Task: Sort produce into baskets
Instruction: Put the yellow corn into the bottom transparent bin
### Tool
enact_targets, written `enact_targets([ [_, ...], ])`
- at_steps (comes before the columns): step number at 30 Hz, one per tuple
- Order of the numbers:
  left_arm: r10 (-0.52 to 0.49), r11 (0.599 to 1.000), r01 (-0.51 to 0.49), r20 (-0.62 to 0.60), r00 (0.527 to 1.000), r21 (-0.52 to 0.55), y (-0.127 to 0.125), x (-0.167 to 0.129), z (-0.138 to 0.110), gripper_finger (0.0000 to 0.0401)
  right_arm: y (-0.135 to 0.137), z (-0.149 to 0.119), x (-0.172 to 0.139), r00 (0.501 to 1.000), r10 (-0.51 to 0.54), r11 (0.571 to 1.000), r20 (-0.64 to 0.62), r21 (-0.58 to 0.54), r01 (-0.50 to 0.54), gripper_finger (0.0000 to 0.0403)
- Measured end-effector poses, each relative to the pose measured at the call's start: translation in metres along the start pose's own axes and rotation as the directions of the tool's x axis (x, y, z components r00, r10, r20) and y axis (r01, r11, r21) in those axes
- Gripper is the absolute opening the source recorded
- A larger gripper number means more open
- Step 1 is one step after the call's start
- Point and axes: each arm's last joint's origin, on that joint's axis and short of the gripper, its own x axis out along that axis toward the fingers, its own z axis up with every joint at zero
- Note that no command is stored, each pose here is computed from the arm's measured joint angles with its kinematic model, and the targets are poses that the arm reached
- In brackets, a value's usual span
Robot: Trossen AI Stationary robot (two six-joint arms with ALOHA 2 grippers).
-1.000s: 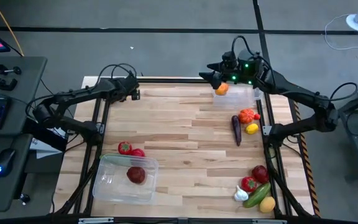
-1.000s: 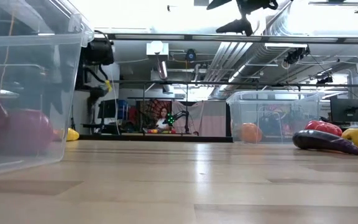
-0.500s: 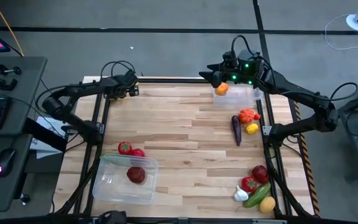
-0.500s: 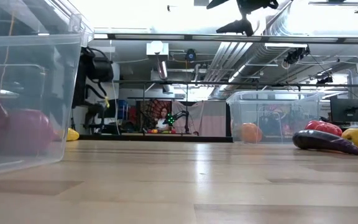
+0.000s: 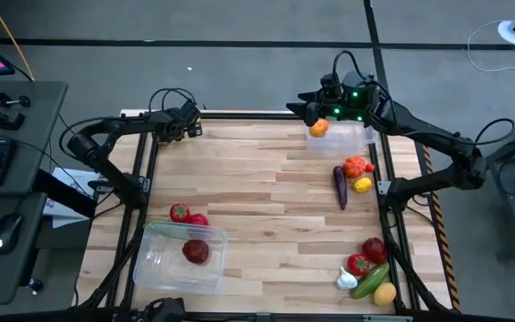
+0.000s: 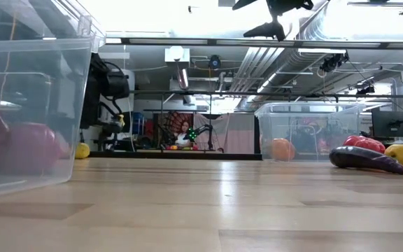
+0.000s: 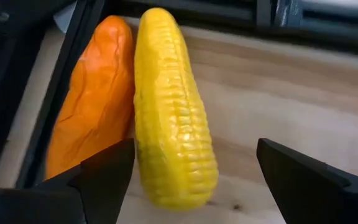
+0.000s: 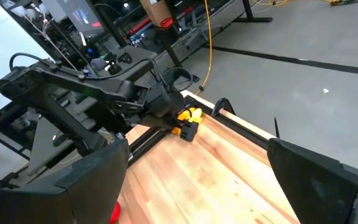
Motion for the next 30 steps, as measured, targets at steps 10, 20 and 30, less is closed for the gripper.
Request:
enact_targets([
  [10,0.04,0.998,-0.04,-0.008,0.999,-0.04,-0.005,0.006,-0.008,0.0253,0.0,0.0,0.0,1.0,0.009,1.0,-0.005,0.0,-0.009,0.0378],
  [20,0.032,0.995,-0.032,-0.007,0.999,-0.096,-0.005,0.005,-0.007,0.0127,0.002,0.0,-0.002,0.998,0.055,0.998,-0.023,-0.001,-0.055,0.0378],
  [30,-0.123,0.992,0.123,-0.001,0.992,-0.029,-0.007,-0.044,-0.018,0.012,0.012,0.009,-0.034,0.99,0.141,0.99,0.017,-0.025,-0.141,0.0378],
])
